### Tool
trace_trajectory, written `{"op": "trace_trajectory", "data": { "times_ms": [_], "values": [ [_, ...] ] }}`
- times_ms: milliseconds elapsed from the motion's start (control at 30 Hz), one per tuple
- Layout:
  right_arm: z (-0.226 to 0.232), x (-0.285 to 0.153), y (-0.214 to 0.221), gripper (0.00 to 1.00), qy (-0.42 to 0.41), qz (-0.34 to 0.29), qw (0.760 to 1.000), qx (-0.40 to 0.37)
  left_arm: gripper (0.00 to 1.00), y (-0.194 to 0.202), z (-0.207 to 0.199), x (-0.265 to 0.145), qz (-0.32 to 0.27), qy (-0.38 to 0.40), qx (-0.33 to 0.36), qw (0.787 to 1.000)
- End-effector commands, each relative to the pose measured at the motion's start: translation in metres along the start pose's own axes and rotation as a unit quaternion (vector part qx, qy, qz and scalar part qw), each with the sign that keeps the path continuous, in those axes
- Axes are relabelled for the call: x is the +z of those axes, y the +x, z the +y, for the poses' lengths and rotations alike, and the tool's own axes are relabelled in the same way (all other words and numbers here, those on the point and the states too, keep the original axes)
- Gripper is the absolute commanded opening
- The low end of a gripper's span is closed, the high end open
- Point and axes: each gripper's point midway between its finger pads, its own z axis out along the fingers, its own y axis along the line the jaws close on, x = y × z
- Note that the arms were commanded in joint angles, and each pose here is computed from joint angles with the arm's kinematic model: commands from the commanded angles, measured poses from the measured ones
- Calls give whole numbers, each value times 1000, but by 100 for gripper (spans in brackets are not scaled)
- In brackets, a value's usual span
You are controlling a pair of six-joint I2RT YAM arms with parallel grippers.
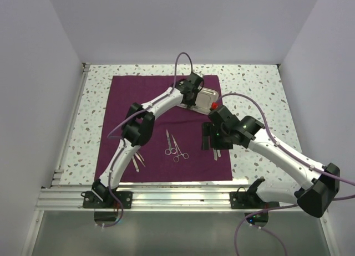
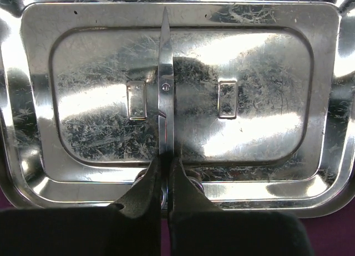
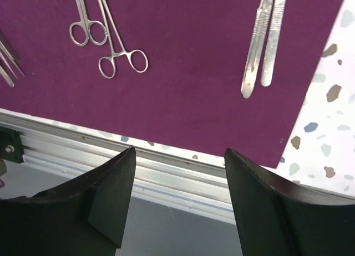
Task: Open and lay out the surgical kit
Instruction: Pick up the medical item from the container, then move the container from the surgical kit.
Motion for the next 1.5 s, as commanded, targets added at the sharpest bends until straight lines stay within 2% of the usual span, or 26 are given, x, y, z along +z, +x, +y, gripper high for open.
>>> {"op": "trace_trajectory", "data": {
  "times_ms": [0, 100, 200, 500, 933, 1067, 1100, 1133, 1167, 1200, 1233, 1367, 1400, 1467],
  "values": [
    [21, 0, -13, 68, -46, -7, 999, -9, 0, 156, 31, 22, 238, -43, 35, 970],
    [27, 2, -18, 66, -49, -9, 999, -10, 0, 147, 26, 16, 224, -25, 29, 974],
    [31, 1, -24, 64, -56, -20, 998, 2, 0, 122, 17, 3, 191, -4, 22, 981],
    [35, 0, -27, 61, -71, -37, 996, 38, 0, 14, -3, -56, 46, 40, -11, 998],
    [32, 5, -32, 59, -60, -53, 995, 57, 0, -100, 20, -118, -100, 71, -85, 989],
    [23, 11, -38, 59, -33, -68, 996, 52, 0, -101, 27, -142, -106, 66, -93, 988],
    [21, 13, -42, 59, -29, -72, 996, 53, 0, -106, 30, -162, -121, 64, -97, 986],
    [18, 16, -47, 59, -25, -78, 995, 53, 0, -86, 35, -156, -101, 54, -96, 989],
    [18, 21, -52, 59, -23, -77, 995, 55, 0, -83, 38, -161, -107, 50, -98, 988],
    [13, 26, -67, 59, -20, -87, 994, 68, 0, -86, 42, -185, -126, 48, -101, 986],
    [9, 29, -75, 59, -19, -90, 993, 70, 0, -63, 48, -178, -103, 37, -99, 989],
    [-9, 47, -138, 59, -16, -118, 987, 107, 0, -39, 67, -211, -113, 16, -101, 988],
    [-15, 65, -144, 59, -4, -104, 989, 104, 0, -32, 71, -223, -116, 13, -101, 988],
    [-21, 71, -176, 58, -1, -115, 987, 114, 0, -24, 78, -234, -115, 5, -99, 988]
  ]
}}
